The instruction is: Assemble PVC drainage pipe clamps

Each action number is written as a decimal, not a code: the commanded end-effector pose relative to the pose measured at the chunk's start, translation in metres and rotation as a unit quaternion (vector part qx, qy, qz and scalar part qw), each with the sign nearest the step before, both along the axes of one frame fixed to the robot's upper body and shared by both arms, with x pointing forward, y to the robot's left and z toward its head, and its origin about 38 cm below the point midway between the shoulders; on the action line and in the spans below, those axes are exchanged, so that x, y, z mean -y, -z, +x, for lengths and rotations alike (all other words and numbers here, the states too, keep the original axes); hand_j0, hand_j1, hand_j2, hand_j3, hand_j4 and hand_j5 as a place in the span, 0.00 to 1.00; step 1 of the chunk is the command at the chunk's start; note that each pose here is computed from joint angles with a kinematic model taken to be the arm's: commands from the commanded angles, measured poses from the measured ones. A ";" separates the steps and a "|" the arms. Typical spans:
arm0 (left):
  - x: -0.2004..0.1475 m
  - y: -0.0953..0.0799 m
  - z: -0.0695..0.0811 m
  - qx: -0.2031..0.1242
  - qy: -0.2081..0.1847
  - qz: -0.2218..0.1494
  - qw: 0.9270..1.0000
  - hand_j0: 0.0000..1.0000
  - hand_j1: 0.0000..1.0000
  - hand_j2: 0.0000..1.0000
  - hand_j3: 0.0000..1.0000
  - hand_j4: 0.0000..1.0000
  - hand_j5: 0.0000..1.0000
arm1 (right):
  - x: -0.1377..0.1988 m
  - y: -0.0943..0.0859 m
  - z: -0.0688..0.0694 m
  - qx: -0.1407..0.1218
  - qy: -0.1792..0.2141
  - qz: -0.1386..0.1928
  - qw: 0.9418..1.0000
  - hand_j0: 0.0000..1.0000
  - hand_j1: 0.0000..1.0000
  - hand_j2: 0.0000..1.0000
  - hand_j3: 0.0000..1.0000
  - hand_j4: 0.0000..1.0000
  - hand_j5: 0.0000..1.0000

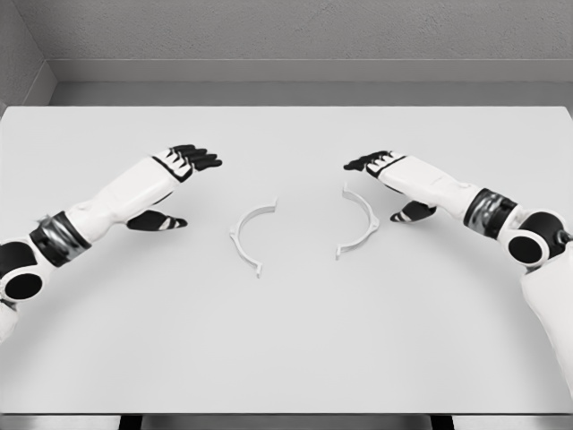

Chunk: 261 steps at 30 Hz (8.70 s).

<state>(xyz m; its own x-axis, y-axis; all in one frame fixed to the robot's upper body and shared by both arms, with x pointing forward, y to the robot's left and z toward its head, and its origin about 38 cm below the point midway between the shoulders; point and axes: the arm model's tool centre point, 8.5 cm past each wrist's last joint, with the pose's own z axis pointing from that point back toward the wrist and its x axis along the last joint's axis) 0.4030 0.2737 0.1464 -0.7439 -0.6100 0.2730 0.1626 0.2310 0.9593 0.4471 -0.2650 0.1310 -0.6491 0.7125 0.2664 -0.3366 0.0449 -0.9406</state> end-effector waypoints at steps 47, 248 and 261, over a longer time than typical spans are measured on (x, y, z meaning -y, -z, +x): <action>0.022 0.008 0.019 -0.011 0.003 -0.016 1.000 1.00 1.00 1.00 1.00 1.00 1.00 | -0.038 -0.018 0.022 0.012 -0.026 0.019 0.999 1.00 1.00 1.00 1.00 1.00 1.00; 0.061 0.033 0.010 -0.040 0.051 -0.006 0.998 1.00 1.00 1.00 1.00 1.00 1.00 | 0.151 -0.069 -0.018 0.070 0.156 0.024 0.985 1.00 1.00 1.00 1.00 1.00 1.00; 0.070 0.037 0.011 -0.045 0.053 -0.013 0.997 1.00 1.00 1.00 1.00 1.00 1.00 | 0.150 -0.069 -0.018 0.069 0.155 0.023 0.985 1.00 1.00 1.00 1.00 1.00 1.00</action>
